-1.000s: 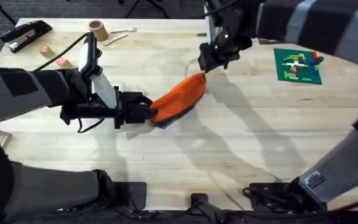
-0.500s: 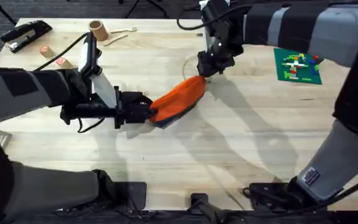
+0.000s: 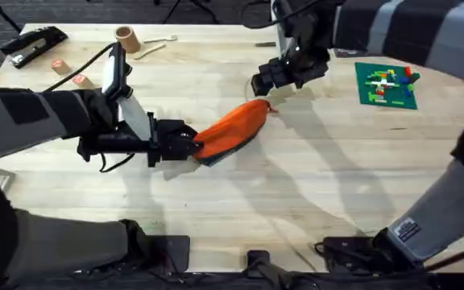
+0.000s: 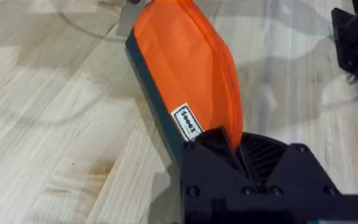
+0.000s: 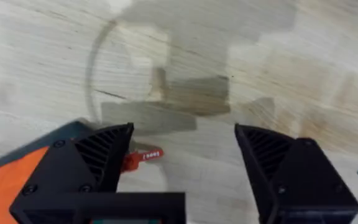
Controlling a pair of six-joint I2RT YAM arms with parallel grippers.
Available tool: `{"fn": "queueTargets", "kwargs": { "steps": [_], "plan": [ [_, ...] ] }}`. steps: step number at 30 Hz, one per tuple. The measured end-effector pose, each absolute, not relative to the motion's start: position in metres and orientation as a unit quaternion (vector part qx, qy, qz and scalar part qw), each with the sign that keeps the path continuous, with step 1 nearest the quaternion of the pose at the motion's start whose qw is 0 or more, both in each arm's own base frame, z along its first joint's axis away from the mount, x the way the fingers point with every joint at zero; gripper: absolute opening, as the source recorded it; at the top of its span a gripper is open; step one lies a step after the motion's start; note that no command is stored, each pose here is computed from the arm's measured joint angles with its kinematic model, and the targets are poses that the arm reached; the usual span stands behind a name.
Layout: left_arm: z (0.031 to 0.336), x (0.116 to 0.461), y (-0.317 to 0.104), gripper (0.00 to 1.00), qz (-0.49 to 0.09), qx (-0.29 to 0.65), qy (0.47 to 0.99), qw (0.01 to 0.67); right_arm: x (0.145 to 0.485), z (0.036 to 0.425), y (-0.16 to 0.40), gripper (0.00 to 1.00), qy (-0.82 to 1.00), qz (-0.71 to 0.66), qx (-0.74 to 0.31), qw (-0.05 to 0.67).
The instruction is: Unzip the bag, pick up the pens from the table one at a time and place them inside, then zip the bag closed.
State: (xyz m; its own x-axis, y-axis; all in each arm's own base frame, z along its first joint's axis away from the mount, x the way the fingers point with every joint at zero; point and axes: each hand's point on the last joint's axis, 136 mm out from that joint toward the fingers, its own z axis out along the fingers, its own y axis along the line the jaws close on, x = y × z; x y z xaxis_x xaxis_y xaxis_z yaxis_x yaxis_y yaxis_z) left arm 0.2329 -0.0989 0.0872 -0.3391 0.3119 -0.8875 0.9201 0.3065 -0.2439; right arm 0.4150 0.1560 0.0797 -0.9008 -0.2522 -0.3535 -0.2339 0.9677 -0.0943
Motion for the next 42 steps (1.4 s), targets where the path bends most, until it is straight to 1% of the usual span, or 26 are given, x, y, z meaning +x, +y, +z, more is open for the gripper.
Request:
{"fn": "queueTargets", "kwargs": {
  "steps": [13, 14, 15, 16, 17, 18, 20, 31, 35, 38, 42],
  "plan": [
    [0.087, 0.233, -0.099, 0.043, -0.4, 0.432, 0.714, 0.379, 0.402, 0.133, 0.15, 0.998, 0.965, -0.022, -0.14, 0.219],
    [0.087, 0.233, -0.099, 0.114, -0.4, 0.433, 0.713, 0.38, 0.4, 0.136, 0.149, 0.998, 0.965, -0.022, -0.142, 0.22],
    [0.087, 0.233, -0.099, 0.271, -0.4, 0.432, 0.714, 0.379, 0.399, 0.138, 0.149, 0.998, 0.964, -0.022, -0.143, 0.221],
    [0.087, 0.232, -0.099, 0.741, -0.403, 0.429, 0.715, 0.377, 0.395, 0.147, 0.147, 0.998, 0.963, -0.022, -0.147, 0.226],
    [0.087, 0.232, -0.099, 0.883, -0.403, 0.429, 0.715, 0.377, 0.394, 0.15, 0.146, 0.998, 0.962, -0.022, -0.149, 0.228],
    [0.087, 0.232, -0.099, 0.964, -0.404, 0.427, 0.716, 0.377, 0.392, 0.154, 0.146, 0.998, 0.961, -0.022, -0.151, 0.23],
    [0.087, 0.232, -0.099, 0.991, -0.404, 0.427, 0.716, 0.377, 0.388, 0.16, 0.144, 0.998, 0.961, -0.022, -0.153, 0.231],
    [0.087, 0.238, -0.098, 0.995, -0.391, 0.438, 0.71, 0.389, 0.351, 0.202, 0.13, 0.998, 0.955, -0.016, -0.174, 0.238],
    [0.088, 0.235, -0.098, 0.995, -0.398, 0.432, 0.713, 0.382, 0.338, 0.215, 0.127, 0.998, 0.952, -0.011, -0.189, 0.243],
    [0.096, 0.236, -0.097, 0.995, -0.398, 0.432, 0.719, 0.372, 0.33, 0.221, 0.125, 0.998, 0.95, -0.011, -0.195, 0.242],
    [0.122, 0.244, -0.091, 0.995, -0.364, 0.455, 0.719, 0.378, 0.321, 0.226, 0.121, 0.998, 0.949, -0.012, -0.204, 0.24]
  ]
}}
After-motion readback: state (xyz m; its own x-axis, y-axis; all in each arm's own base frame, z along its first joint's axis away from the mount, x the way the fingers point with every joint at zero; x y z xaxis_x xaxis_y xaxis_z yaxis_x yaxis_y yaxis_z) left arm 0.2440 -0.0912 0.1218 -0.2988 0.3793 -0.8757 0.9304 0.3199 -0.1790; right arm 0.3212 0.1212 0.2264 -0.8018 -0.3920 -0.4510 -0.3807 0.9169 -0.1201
